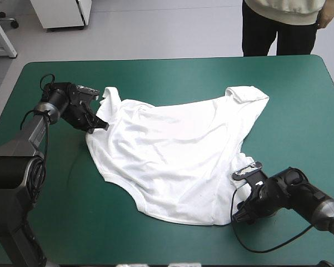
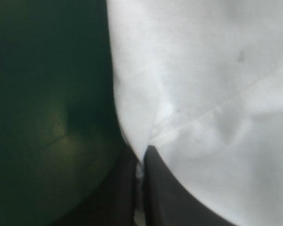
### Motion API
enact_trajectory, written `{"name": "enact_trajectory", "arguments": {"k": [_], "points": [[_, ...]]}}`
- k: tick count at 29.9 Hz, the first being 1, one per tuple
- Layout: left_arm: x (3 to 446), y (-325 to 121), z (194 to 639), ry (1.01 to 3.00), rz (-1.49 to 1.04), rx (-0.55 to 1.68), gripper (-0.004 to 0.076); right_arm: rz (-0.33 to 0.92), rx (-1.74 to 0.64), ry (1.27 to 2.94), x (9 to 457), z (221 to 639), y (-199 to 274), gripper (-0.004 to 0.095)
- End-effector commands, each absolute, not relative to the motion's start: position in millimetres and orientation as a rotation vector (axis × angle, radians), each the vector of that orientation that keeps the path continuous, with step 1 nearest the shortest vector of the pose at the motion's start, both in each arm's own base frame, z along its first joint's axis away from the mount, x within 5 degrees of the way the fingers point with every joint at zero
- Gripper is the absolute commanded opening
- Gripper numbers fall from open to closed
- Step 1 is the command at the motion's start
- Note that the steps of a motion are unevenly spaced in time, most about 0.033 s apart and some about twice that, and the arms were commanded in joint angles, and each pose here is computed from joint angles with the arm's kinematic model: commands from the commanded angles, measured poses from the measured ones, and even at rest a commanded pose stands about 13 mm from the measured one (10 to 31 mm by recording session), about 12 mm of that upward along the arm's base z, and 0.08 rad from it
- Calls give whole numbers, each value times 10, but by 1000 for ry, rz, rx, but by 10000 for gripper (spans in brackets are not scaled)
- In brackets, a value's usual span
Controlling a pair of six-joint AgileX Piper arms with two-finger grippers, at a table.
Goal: Fold the cloth
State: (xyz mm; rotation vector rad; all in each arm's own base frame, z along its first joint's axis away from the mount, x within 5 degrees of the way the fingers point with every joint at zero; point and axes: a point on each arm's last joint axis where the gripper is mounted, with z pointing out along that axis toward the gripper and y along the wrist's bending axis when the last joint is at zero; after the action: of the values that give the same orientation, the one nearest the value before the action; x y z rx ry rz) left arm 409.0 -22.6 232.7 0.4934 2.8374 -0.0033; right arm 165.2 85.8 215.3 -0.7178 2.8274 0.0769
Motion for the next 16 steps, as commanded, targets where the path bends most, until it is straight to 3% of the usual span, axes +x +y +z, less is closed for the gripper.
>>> {"name": "enact_trajectory", "arguments": {"k": [1, 8, 10, 14, 16], "points": [[4073, -236, 2638, 2739, -3, 468, -9, 84, -745, 2819, 1723, 2087, 907, 601], [4068, -235, 2636, 2745, -4, 470, -9, 6, -842, 3069, 1673, 1681, 888, 380], [4065, -235, 2635, 2748, -4, 470, -9, 37, -854, 3069, 1675, 1673, 909, 291], [4062, -247, 2643, 2745, -24, 462, -9, 67, -844, 3025, 1677, 1749, 920, -8], [4058, -253, 2642, 2750, -36, 458, -9, 78, -826, 2992, 1670, 1814, 916, -14]]}}
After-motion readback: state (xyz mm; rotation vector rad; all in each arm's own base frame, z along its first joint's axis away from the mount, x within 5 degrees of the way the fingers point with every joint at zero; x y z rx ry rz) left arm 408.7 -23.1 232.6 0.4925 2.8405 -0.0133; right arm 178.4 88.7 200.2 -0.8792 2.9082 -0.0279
